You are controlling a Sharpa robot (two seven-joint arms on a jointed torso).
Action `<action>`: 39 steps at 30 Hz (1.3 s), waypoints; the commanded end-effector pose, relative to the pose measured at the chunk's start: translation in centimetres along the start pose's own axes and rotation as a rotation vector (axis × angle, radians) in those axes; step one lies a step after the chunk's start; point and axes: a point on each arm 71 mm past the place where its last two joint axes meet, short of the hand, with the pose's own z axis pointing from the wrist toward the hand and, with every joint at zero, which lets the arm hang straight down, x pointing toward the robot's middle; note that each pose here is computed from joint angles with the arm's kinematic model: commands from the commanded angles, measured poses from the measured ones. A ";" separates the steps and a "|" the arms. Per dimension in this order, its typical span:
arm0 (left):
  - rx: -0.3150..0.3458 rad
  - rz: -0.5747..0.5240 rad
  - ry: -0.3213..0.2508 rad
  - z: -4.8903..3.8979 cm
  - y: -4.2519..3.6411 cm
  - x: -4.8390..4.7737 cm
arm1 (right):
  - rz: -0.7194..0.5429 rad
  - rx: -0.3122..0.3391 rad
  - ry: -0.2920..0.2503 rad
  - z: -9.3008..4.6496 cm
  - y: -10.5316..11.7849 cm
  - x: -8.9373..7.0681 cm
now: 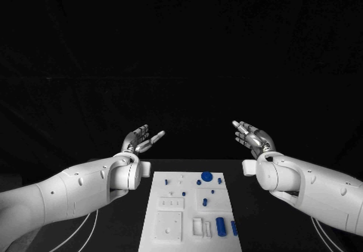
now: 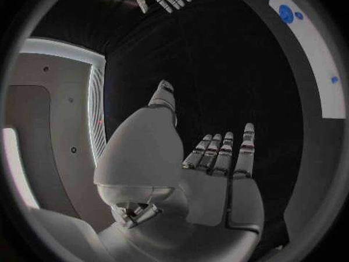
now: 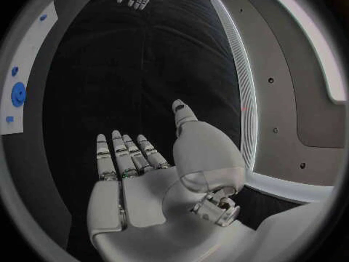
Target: Assemble the parts on the task board
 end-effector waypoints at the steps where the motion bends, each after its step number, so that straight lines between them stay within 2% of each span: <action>1: -0.038 -0.052 0.080 1.86 -0.58 -0.26 | -0.010 0.061 0.206 1.2 0.0 0.2; 4: -0.035 -0.041 0.080 3.14 -1.21 -0.89 | -0.019 0.078 0.235 2.0 0.2 -0.6; 8: -0.031 -0.031 0.080 4.27 -1.93 -1.48 | -0.028 0.096 0.261 2.8 0.5 -1.4; 13: -0.027 -0.025 0.079 4.97 -2.45 -1.88 | -0.035 0.109 0.279 3.2 0.6 -1.9; 14: -0.027 -0.025 0.079 4.98 -2.46 -1.89 | -0.035 0.110 0.279 3.3 0.6 -1.9; 15: -0.031 -0.036 0.097 4.87 -2.39 -2.21 | -0.193 0.052 0.250 3.8 0.4 -2.5; 22: 0.006 -0.034 0.127 4.54 -2.61 -2.29 | -0.441 -0.042 0.283 3.8 0.4 -1.7; 27: 0.040 -0.037 0.137 4.18 -2.91 -2.53 | -0.624 -0.109 0.327 3.6 0.3 -0.9; 35: 0.072 -0.051 0.159 3.39 -4.28 -2.68 | -0.858 -0.172 0.401 3.3 0.2 1.1; 38: 0.075 -0.060 0.177 2.94 -4.80 -2.50 | -0.949 -0.186 0.426 3.1 0.1 1.7; 39: 0.076 -0.067 0.191 2.67 -5.02 -2.27 | -1.015 -0.190 0.448 3.1 0.0 2.0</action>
